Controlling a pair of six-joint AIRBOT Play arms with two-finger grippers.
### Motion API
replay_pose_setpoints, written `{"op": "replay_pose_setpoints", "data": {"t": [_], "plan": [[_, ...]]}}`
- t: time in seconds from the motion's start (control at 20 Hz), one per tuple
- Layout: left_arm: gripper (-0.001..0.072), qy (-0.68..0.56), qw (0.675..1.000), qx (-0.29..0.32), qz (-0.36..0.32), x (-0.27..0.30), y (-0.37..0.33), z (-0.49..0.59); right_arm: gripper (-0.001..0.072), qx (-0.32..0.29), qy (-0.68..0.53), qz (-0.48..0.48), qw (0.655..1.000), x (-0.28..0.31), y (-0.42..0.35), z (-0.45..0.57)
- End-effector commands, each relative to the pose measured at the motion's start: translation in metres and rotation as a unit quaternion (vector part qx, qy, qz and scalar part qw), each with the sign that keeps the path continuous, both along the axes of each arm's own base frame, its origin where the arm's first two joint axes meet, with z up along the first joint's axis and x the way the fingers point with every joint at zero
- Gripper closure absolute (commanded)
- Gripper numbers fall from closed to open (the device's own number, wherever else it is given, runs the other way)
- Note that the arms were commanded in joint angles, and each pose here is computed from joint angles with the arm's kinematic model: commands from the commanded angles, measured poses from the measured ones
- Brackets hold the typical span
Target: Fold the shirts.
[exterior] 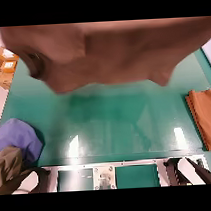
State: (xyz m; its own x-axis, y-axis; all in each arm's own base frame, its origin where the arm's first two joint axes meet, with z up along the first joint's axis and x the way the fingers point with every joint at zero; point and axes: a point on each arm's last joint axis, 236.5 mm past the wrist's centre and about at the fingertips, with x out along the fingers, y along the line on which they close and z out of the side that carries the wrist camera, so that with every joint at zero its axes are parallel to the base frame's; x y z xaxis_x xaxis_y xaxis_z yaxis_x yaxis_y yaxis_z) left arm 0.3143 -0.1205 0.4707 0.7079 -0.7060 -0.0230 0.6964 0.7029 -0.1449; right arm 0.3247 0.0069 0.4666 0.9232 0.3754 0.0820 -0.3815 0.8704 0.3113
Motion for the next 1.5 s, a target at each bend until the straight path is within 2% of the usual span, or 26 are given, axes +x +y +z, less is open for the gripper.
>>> {"op": "replay_pose_setpoints", "data": {"t": [0.0, 0.15, 0.3, 0.45, 0.55, 0.65, 0.85, 1.0, 1.2, 1.45], "plan": [[0.068, -0.206, 0.977, 0.04, 0.042, -0.13, -0.03, 0.114, 0.0695, -0.088, -0.169, -0.067, 0.979, -0.097, 0.046, 0.114], [0.0679, -0.206, 0.975, 0.042, 0.078, -0.151, -0.026, 0.118, 0.0695, -0.118, -0.182, -0.096, 0.971, -0.114, 0.055, 0.121], [0.0679, -0.138, 0.982, 0.056, 0.114, -0.123, -0.008, 0.089, 0.0695, -0.102, -0.126, -0.126, 0.979, -0.096, 0.029, 0.098], [0.0679, -0.042, 0.991, 0.038, 0.117, -0.071, 0.011, 0.038, 0.0695, -0.039, -0.051, -0.119, 0.991, -0.055, -0.009, 0.044], [0.0679, 0.04, 0.992, 0.015, 0.115, -0.029, 0.023, -0.015, 0.0695, 0.016, 0.022, -0.094, 0.995, -0.017, -0.028, -0.018], [0.0679, 0.125, 0.987, -0.011, 0.1, 0.018, 0.034, -0.085, 0.0695, 0.044, 0.091, -0.057, 0.993, 0.022, -0.032, -0.088], [0.0679, 0.261, 0.956, -0.083, 0.107, 0.103, 0.06, -0.245, 0.0695, 0.096, 0.216, -0.044, 0.971, 0.101, -0.032, -0.243], [0.0679, 0.335, 0.931, -0.097, 0.108, 0.155, 0.052, -0.354, 0.0695, 0.122, 0.31, -0.065, 0.941, 0.156, -0.034, -0.358], [0.0679, 0.386, 0.911, -0.098, 0.105, 0.22, 0.031, -0.441, 0.0695, 0.165, 0.382, -0.074, 0.906, 0.215, -0.045, -0.453], [0.068, 0.363, 0.914, -0.127, 0.128, 0.272, 0.048, -0.424, 0.0694, 0.196, 0.367, -0.059, 0.907, 0.268, -0.061, -0.452]]}}
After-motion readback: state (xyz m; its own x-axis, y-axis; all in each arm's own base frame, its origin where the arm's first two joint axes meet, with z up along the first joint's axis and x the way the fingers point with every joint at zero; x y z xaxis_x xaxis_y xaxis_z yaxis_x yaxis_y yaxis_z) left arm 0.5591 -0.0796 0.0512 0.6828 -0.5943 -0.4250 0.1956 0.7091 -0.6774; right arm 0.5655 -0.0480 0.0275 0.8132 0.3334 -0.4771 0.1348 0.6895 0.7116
